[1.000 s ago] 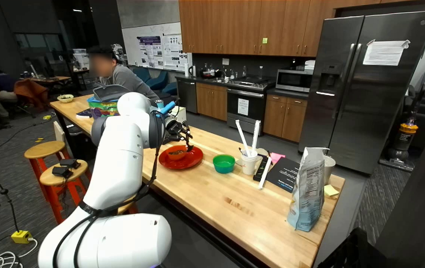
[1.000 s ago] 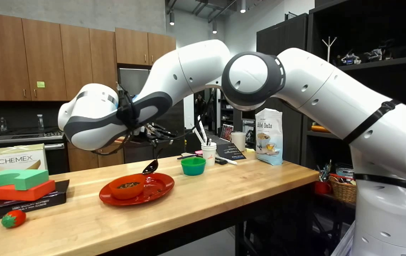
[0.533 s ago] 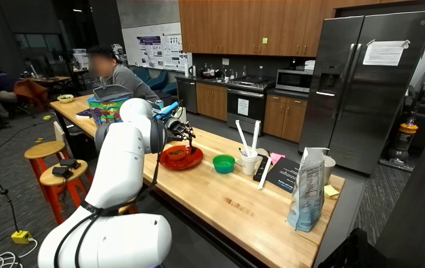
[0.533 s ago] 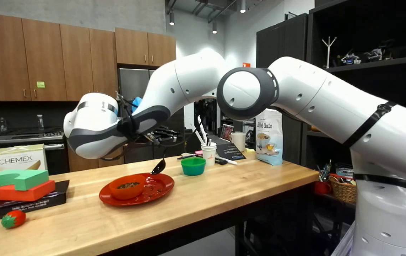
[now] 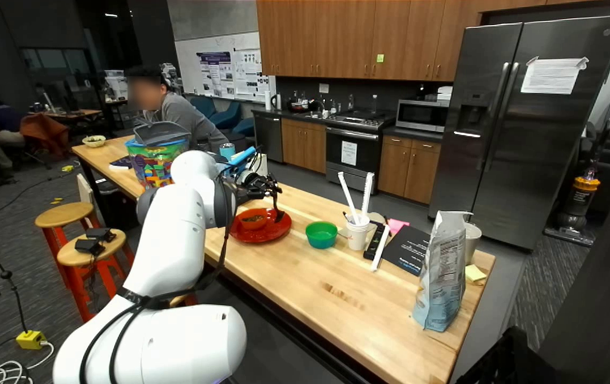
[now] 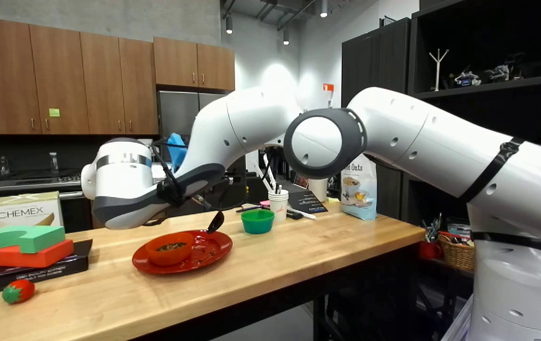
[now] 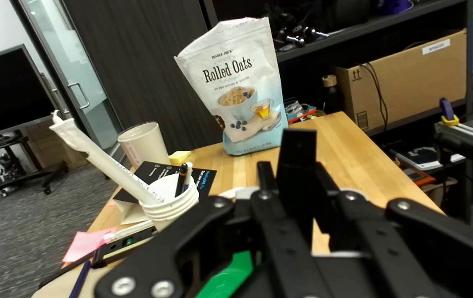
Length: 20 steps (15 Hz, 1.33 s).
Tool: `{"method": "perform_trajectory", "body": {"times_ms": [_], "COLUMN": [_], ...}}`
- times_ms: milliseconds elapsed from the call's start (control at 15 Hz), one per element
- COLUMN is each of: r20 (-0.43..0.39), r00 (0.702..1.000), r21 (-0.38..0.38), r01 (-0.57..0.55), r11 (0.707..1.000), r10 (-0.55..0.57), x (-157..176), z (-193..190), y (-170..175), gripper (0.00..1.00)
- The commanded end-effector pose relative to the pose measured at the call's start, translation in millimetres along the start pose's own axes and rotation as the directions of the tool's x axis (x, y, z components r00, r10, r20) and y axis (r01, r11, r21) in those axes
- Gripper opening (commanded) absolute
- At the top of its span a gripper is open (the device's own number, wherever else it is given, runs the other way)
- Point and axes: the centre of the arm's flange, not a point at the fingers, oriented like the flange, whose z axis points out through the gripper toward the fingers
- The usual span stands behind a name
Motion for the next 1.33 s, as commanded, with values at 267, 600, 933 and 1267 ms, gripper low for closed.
{"method": "perform_trajectory", "body": {"times_ms": [267,600,933,1267], "r20": [0.126,0.012,-0.153,-0.378], "r00": [0.991,0.999,0.984,0.919], "r21": [-0.076,0.081,0.22,0.301], "r01": [0.054,0.05,0.123,0.236], "r11": [0.996,0.995,0.968,0.924], "r10": [-0.044,-0.051,-0.09,-0.112], "x": [-9.0,-53.8,-104.9,-110.1], "z": [-30.6,-20.8,-1.2,7.4], "y": [31.3,39.9,38.1,35.3], "gripper": [0.06,0.06,0.06,0.06]}}
